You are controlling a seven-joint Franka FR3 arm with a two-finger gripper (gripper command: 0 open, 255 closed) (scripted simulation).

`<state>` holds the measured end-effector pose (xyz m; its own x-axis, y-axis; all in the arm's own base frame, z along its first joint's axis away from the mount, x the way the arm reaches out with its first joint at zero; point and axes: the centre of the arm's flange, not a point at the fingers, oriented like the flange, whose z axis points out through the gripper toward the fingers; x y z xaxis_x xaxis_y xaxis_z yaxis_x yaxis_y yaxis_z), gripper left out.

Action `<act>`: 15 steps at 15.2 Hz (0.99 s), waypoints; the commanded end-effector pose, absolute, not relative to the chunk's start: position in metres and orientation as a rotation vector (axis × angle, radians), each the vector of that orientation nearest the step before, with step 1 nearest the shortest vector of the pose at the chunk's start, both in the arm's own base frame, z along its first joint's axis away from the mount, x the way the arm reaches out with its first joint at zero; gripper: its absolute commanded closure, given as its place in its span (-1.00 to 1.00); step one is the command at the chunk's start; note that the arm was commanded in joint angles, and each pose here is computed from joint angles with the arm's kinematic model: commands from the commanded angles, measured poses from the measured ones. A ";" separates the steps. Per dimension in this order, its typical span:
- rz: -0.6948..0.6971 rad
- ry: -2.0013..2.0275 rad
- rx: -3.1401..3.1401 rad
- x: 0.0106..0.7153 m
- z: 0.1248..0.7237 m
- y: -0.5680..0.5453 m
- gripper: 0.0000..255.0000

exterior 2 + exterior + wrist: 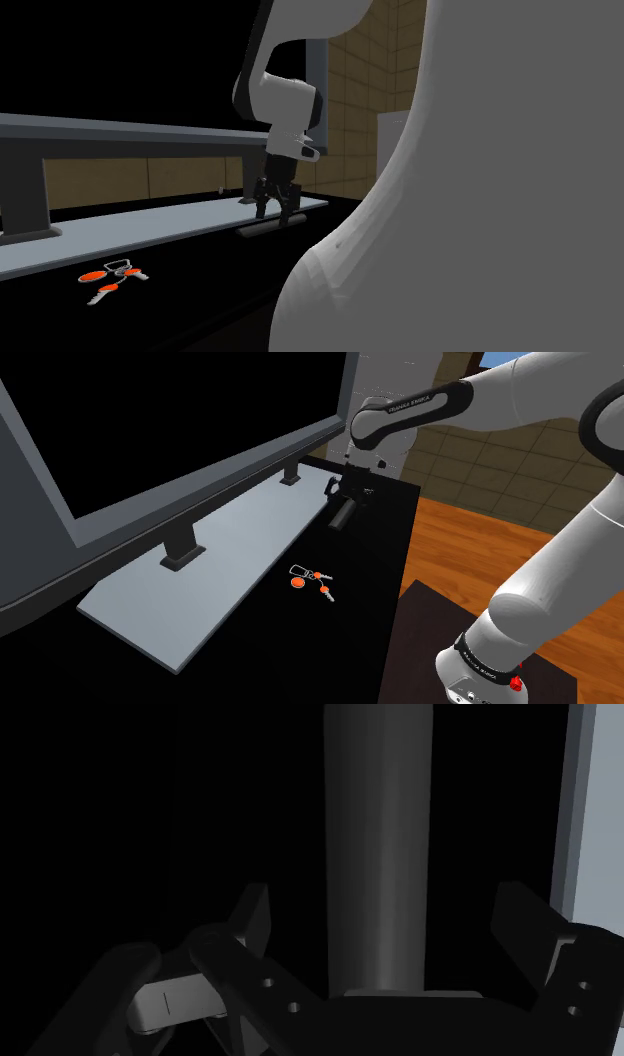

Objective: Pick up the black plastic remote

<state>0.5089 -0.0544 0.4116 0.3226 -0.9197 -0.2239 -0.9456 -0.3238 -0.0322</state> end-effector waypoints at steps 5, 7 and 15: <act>0.246 1.725 -2.423 0.509 0.406 -0.053 1.00; 0.246 1.725 -2.423 0.509 0.405 -0.054 1.00; 0.246 1.725 -2.423 0.509 0.422 -0.053 1.00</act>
